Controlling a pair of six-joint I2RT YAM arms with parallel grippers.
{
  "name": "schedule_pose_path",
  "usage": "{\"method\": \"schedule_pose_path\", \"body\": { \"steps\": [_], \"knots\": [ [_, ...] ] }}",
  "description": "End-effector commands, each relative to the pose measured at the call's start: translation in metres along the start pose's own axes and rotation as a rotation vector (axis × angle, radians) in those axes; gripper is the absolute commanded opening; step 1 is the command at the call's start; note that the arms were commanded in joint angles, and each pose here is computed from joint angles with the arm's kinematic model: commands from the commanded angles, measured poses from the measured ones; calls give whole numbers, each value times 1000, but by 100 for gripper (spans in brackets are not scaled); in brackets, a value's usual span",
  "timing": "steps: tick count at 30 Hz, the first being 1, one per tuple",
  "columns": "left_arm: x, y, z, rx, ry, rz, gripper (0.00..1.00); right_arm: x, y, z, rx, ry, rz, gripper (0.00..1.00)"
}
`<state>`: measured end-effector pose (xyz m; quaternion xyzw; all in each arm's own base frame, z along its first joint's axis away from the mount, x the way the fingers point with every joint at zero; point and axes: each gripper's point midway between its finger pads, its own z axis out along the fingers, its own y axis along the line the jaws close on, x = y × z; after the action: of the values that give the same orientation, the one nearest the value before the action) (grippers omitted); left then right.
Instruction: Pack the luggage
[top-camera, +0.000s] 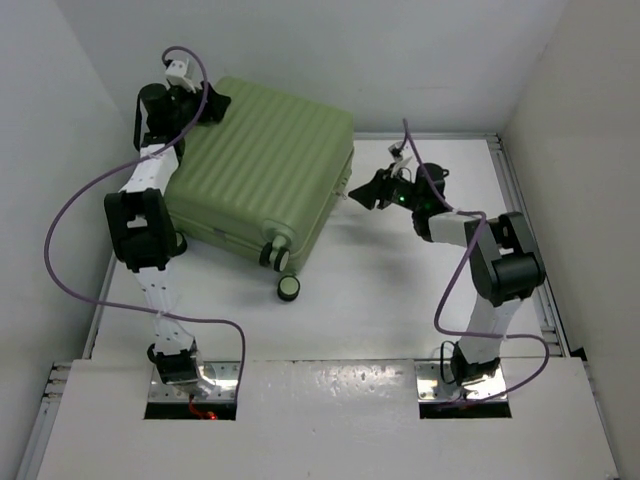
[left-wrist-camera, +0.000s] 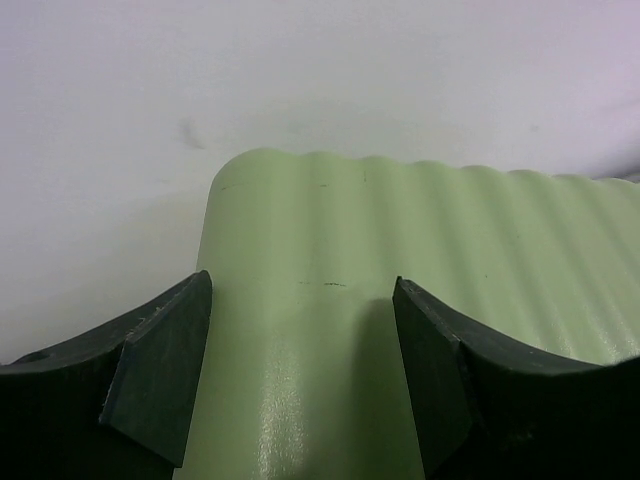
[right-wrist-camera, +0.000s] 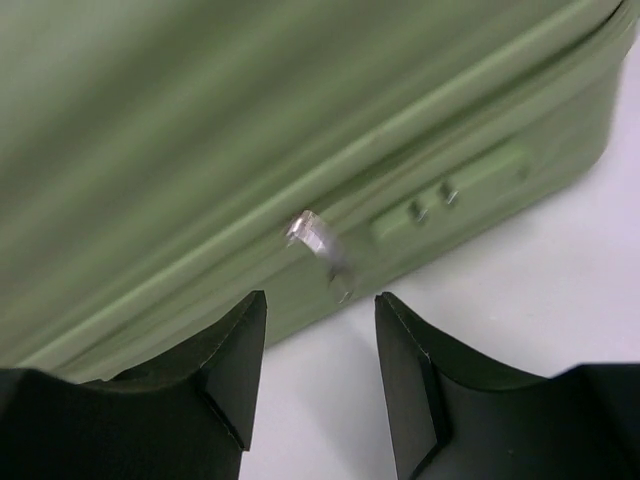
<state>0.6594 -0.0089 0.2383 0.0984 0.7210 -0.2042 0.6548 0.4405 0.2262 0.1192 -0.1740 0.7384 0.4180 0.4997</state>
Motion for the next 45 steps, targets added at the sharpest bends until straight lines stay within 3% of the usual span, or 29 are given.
{"method": "schedule_pose_path", "body": {
  "steps": [1,9,13,19,20,23,25,26,27,29,30,32,36,39,45],
  "knots": [
    [267,-188,-102,342,933,-828,72,-33,12,-19,-37,-54,-50,48],
    [250,-224,-123,422,956,-843,72,-37,6,-48,-15,-44,-26,48],
    [226,-218,-100,412,887,-696,76,-39,8,-64,-19,-42,-33,48],
    [116,-131,-66,125,609,-385,86,-39,52,-89,-215,-5,-78,48],
    [76,-124,-70,78,535,-331,88,-36,68,-94,-270,4,-97,48],
    [13,-79,-89,-100,388,-274,91,-18,100,-99,-344,47,-122,45],
    [-31,-49,-120,-233,285,-299,93,5,132,-101,-417,91,-233,44],
    [-54,-38,-144,-283,228,-300,93,21,154,-101,-447,113,-364,40],
    [-45,-29,-149,-315,239,-324,93,40,159,-105,-434,186,-297,40],
    [-76,-37,-182,-350,175,-268,94,64,156,-106,-385,248,-375,35],
    [-65,-42,-193,-348,202,-232,94,81,163,-105,-394,272,-429,32],
    [-81,-55,-225,-362,180,-179,94,109,174,-101,-426,315,-508,26],
    [-44,-95,-266,-221,350,-102,89,141,176,-76,-395,372,-561,23],
    [-20,-123,-296,-107,459,-26,89,134,187,-41,-394,314,-610,24],
    [14,-171,-339,97,622,-63,88,97,204,24,-350,177,-592,30]
  ]
}}
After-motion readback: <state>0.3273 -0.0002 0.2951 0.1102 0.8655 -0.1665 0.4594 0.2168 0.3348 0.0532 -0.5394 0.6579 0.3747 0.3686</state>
